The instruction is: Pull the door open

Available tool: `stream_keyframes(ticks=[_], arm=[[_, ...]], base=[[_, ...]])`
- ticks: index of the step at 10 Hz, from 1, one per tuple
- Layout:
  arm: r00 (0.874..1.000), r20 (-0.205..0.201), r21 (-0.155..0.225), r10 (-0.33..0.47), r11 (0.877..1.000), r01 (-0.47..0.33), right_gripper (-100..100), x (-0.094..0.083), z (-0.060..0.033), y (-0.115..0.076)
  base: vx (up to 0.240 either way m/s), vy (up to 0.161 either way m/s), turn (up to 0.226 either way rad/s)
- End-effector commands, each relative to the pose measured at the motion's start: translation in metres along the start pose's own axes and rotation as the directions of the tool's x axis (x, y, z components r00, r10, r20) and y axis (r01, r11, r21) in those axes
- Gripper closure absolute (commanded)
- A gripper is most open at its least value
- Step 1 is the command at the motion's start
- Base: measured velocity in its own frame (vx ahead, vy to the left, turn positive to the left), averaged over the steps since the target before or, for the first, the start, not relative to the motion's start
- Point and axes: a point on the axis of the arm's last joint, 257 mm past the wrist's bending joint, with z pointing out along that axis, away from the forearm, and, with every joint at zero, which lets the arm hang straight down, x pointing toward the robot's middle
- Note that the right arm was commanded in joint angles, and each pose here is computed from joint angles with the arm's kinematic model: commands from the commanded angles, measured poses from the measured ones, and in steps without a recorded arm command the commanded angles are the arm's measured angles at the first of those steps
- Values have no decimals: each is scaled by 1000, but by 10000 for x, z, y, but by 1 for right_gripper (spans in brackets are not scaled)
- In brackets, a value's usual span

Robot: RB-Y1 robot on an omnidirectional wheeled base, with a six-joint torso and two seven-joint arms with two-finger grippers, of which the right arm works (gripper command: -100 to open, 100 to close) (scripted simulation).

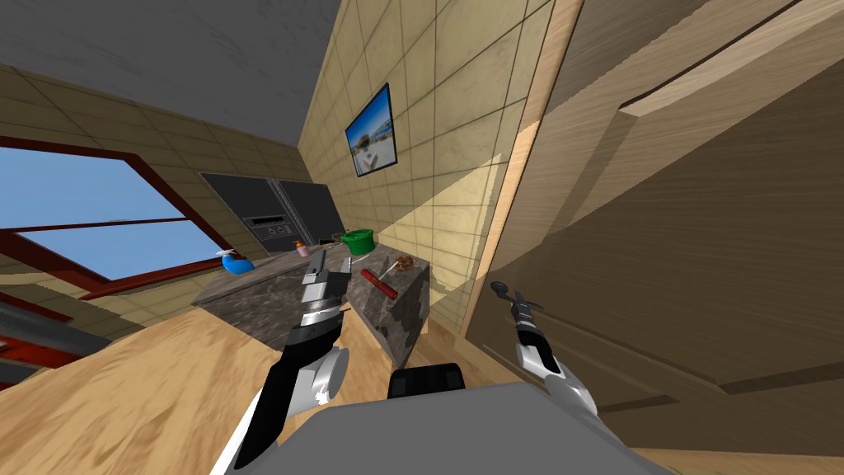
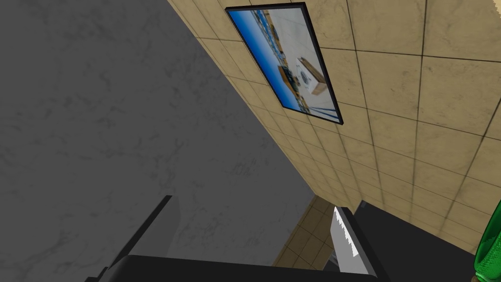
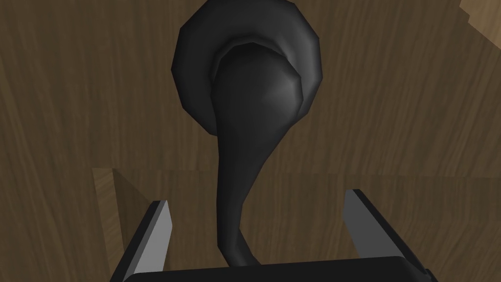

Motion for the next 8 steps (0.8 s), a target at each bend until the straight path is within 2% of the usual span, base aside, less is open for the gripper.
stream_keyframes(ticks=[1,8], arm=[[1000,2,0,-1,1000,1,-100,1,-1,1],[1000,2,0,-1,1000,1,-100,1,-1,1]], base=[[3,-4,11],[0,0,1]])
